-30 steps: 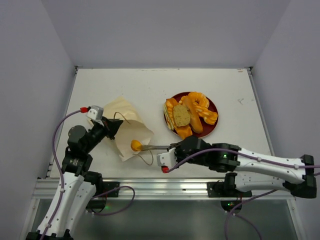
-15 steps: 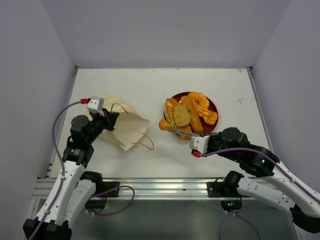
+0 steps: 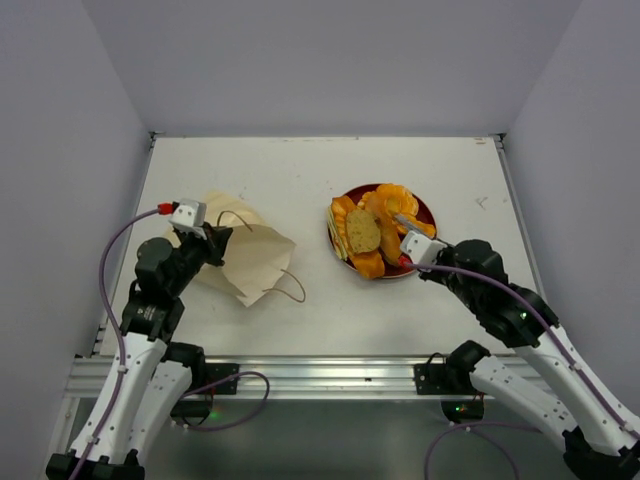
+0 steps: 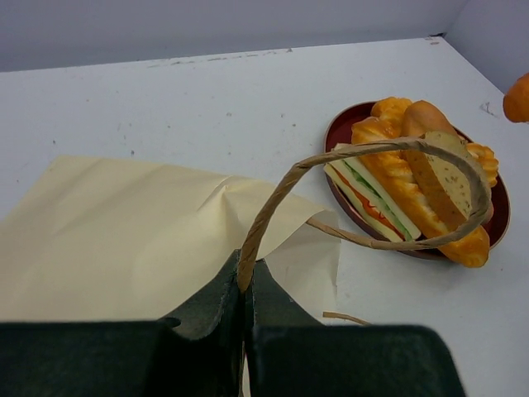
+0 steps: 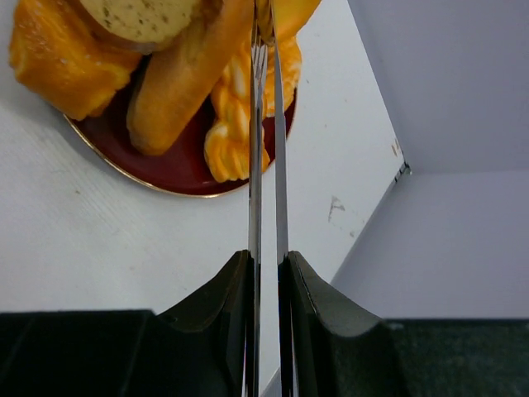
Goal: Take the fake bread out of the paper bag
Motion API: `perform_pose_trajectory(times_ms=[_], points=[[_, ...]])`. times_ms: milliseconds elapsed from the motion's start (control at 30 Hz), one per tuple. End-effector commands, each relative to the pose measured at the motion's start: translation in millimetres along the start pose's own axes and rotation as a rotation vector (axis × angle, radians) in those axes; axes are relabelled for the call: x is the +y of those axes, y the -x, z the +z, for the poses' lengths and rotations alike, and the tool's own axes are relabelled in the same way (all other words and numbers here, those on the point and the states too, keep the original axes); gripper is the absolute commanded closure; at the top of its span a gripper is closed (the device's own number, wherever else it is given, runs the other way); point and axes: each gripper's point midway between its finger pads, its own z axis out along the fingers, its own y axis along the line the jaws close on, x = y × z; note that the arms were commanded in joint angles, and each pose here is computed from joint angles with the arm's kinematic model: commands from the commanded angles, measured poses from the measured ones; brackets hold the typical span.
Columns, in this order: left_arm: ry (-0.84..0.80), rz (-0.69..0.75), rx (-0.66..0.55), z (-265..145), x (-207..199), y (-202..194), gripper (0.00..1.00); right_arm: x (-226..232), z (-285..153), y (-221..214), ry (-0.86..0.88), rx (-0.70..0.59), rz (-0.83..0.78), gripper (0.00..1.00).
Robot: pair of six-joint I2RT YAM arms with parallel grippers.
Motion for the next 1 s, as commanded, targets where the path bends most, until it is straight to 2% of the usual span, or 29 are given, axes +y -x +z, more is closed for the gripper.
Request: perform_pose_trajectory(times_ms=[0,167,500,733,967], points=[[0.006,0.057,-0.023,-8.4,0.0,8.5,0.95,-29.4,-8.5,-15.0,-0.144,0.091,0.071,1.00],[0.003,0.087,-0.044,-16.6,-0.8,5.7,0.94,-41.8,-16.4,-37.2,-0.198,0.207,0.093,1.00],[-0.030,0.123,-0.055,-25.8,-7.4,-4.2,0.93,12.4,-17.2,-70.0,0.071,0.349,0.043,1.00],[-0.054,0.132,-0.070,-30.6,-13.9,-0.7,0.92,33.0,-13.5,-75.7,0.184,0.385,0.028,1.00],[-0.076,0.130,-0.080,-32.5,-18.6,1.0,0.92,42.8,-4.4,-88.8,0.217,0.448,-0.009,0.99]])
